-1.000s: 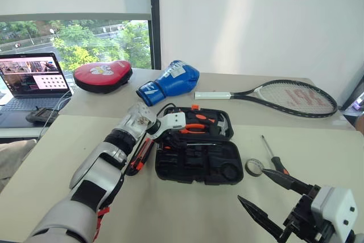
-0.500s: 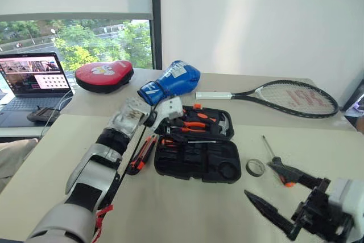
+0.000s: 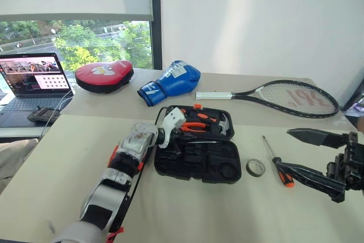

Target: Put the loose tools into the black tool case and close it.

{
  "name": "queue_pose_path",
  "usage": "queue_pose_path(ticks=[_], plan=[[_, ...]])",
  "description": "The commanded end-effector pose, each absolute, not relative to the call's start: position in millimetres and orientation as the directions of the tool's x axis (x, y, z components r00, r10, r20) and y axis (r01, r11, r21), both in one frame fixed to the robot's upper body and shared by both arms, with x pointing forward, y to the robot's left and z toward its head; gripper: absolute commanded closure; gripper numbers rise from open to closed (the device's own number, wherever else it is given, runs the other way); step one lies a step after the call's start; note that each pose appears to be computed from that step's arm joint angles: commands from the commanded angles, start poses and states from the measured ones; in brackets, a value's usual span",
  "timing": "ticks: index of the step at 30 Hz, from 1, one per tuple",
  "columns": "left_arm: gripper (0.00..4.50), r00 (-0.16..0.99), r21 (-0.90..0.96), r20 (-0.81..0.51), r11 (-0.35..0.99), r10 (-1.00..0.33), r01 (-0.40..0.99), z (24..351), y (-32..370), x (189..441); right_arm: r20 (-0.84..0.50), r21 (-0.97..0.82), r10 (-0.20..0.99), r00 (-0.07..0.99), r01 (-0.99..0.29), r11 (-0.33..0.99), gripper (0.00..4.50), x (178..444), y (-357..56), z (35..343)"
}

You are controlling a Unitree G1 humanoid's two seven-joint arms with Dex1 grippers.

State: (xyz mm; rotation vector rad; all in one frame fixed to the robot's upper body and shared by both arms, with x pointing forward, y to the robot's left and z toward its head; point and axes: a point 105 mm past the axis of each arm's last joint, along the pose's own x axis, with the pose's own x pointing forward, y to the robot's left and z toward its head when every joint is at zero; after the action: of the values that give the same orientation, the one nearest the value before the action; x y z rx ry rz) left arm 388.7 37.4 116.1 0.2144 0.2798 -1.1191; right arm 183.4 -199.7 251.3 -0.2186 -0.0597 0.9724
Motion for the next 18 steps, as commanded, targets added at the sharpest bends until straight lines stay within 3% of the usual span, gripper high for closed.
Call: queue_pose_path(ticks=[1, 5, 8, 11, 13, 14, 16, 18], plan=[[4.42, 0.466, 0.059, -0.449, 0.495, -0.763, 0.867, 79, 46, 384, -0.074, -0.203, 0.829, 0.554, -0.822, 0.531, 0.0, 179, -195, 245], [4.42, 0.427, 0.054, -0.518, 0.47, -0.741, 0.881, 60, 40, 372, -0.084, -0.176, 0.812, 0.578, -0.81, 0.559, 0.0, 184, -190, 242], [4.42, 0.445, 0.07, -0.495, 0.476, -0.746, 0.877, 62, 34, 373, -0.088, -0.217, 0.761, 0.642, -0.758, 0.615, 0.0, 198, -188, 240], [4.42, 0.423, 0.056, -0.259, 0.424, -0.868, 0.904, 107, 18, 369, -0.147, -0.281, 0.649, 0.746, -0.661, 0.696, 0.0, 220, -190, 230], [4.42, 0.422, 0.1, -0.148, 0.411, -0.895, 0.906, 135, 24, 364, -0.166, -0.221, 0.595, 0.786, -0.618, 0.754, 0.0, 229, -188, 221], [4.42, 0.356, 0.026, -0.1, 0.355, -0.929, 0.935, 150, 31, 354, -0.188, -0.209, 0.539, 0.821, -0.57, 0.795, 0.0, 236, -190, 214], [3.88, 0.286, 0.02, -0.021, 0.285, -0.958, 0.958, 178, 44, 338, -0.298, -0.312, 0.348, 0.889, -0.435, 0.845, 0.0, 252, -204, 198], [3.4, 0.194, 0.038, -0.011, 0.194, -0.981, 0.98, 194, 55, 319, -0.372, -0.316, 0.262, 0.89, -0.387, 0.866, 0.0, 263, -210, 186]])
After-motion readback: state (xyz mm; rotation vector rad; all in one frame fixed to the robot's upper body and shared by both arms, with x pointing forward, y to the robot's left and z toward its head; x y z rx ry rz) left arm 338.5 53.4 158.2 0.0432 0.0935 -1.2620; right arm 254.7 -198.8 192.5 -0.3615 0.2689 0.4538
